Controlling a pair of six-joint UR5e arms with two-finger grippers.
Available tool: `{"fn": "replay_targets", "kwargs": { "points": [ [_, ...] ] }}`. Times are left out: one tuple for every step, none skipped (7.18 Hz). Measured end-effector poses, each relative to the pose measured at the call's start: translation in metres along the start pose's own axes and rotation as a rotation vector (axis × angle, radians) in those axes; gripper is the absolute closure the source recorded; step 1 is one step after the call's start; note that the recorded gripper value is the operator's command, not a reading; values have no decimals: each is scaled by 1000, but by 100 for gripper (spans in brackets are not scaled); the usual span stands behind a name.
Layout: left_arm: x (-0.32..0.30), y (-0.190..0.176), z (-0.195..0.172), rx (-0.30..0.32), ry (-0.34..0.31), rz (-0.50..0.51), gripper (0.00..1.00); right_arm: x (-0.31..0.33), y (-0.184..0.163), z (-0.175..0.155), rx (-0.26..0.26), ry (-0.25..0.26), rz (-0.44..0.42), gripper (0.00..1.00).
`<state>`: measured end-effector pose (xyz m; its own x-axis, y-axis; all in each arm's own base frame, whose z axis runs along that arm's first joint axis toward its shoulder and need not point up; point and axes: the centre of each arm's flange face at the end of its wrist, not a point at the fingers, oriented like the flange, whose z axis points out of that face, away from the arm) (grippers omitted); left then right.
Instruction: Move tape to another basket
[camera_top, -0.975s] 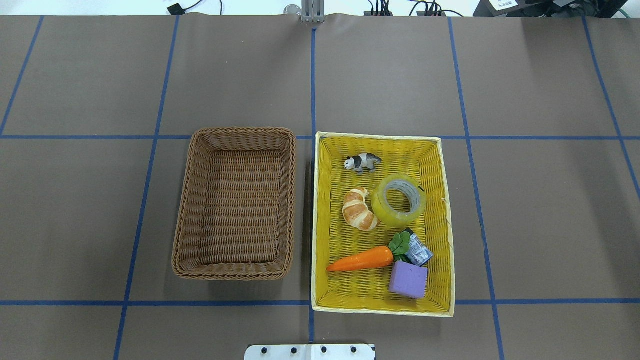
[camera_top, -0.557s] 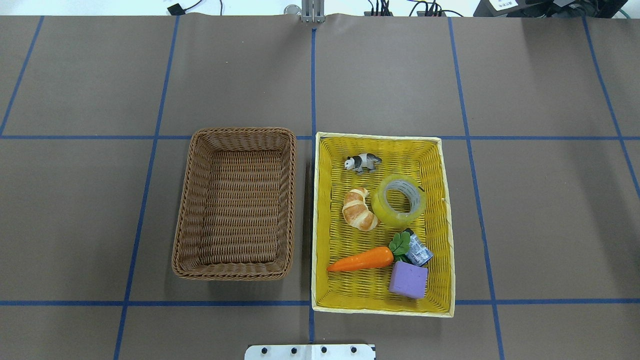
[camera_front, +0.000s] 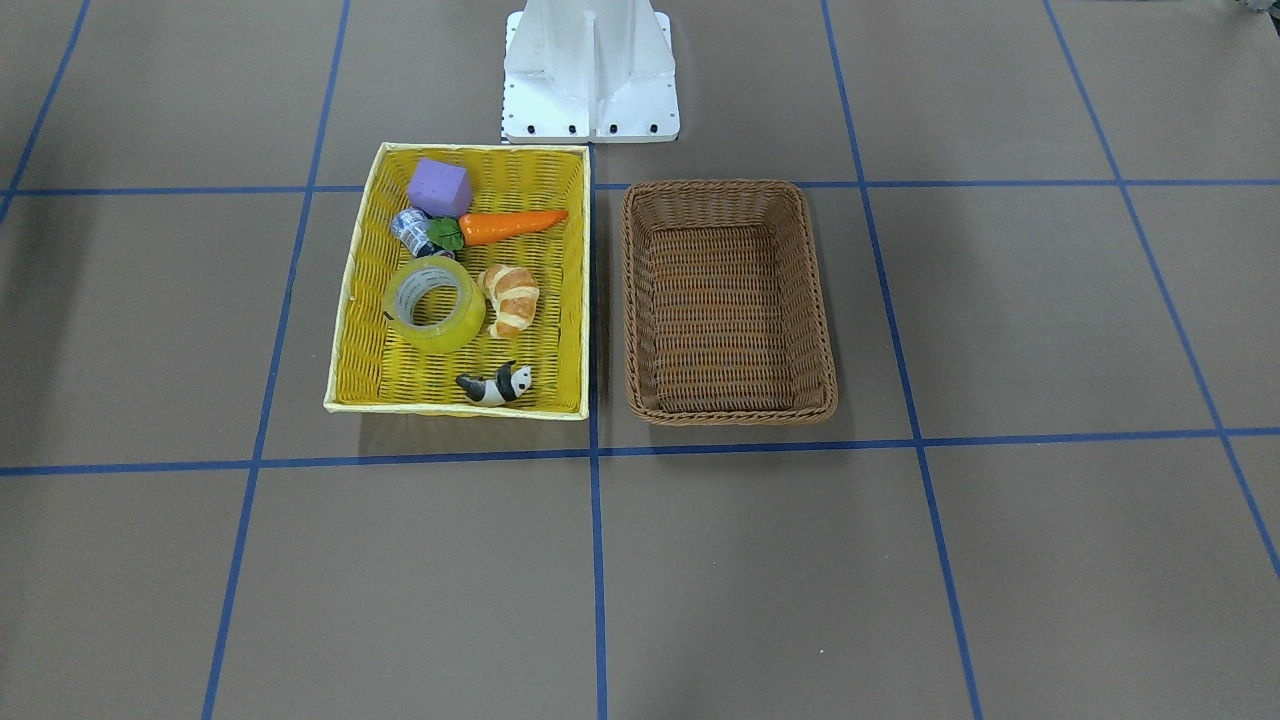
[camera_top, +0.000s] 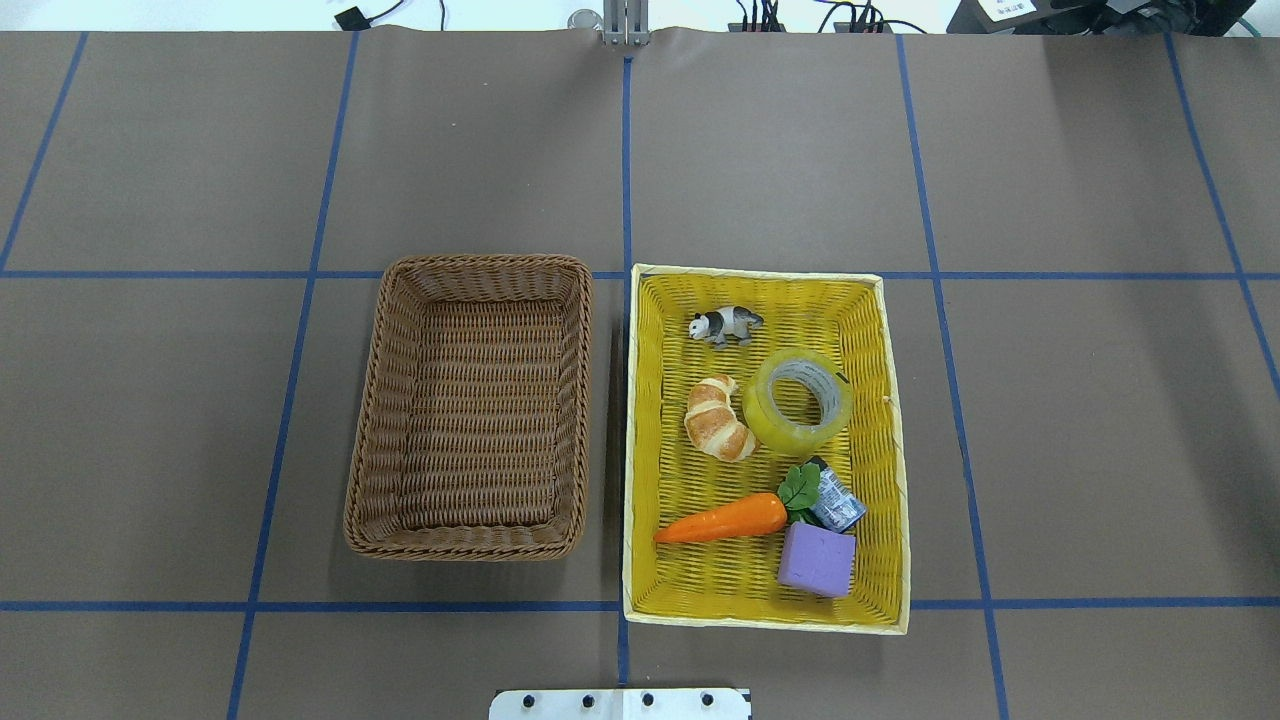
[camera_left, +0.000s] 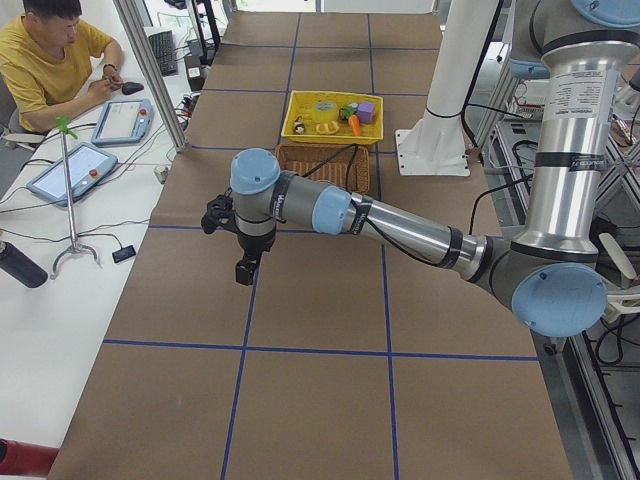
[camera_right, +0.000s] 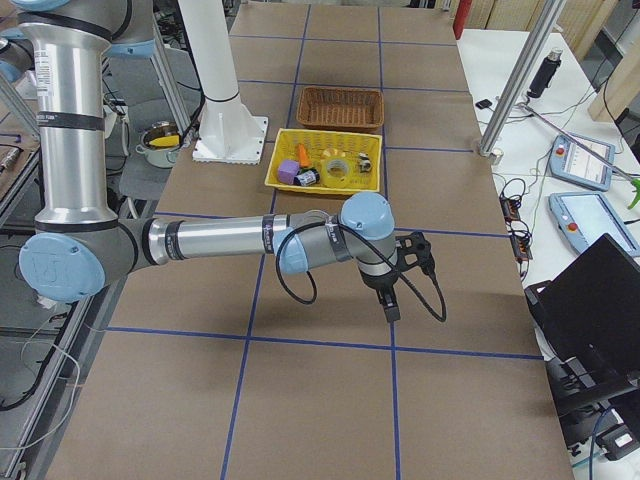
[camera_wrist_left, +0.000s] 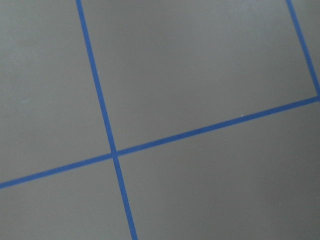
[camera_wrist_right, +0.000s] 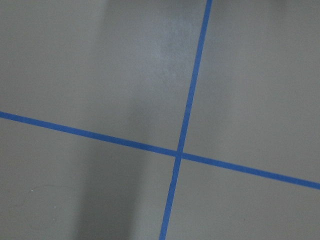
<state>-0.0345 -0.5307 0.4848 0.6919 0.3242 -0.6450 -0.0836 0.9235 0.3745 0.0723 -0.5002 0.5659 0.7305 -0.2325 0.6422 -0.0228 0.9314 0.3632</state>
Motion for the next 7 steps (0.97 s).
{"fn": "replay_targets", "kwargs": {
  "points": [
    [2, -4, -2, 19, -1, 20, 1, -6, -3, -5, 25, -21, -4, 0],
    [3, -6, -3, 35, 0, 37, 1, -14, -4, -8, 48, -73, -19, 0],
    [4, -8, -4, 47, 0, 49, 1, -27, -9, -12, 76, -126, -54, 0],
    [6, -9, -6, 56, 0, 58, 1, -48, -20, -12, 96, -177, -106, 0],
    [6, -10, -6, 60, 0, 62, 1, -81, -36, -11, 101, -238, -147, 0],
    [6, -10, -5, 59, 1, 62, 1, -122, -51, -11, 97, -284, -169, 1],
    [6, -10, -5, 59, 2, 62, 1, -169, -66, -7, 89, -306, -176, 1]
  ]
}}
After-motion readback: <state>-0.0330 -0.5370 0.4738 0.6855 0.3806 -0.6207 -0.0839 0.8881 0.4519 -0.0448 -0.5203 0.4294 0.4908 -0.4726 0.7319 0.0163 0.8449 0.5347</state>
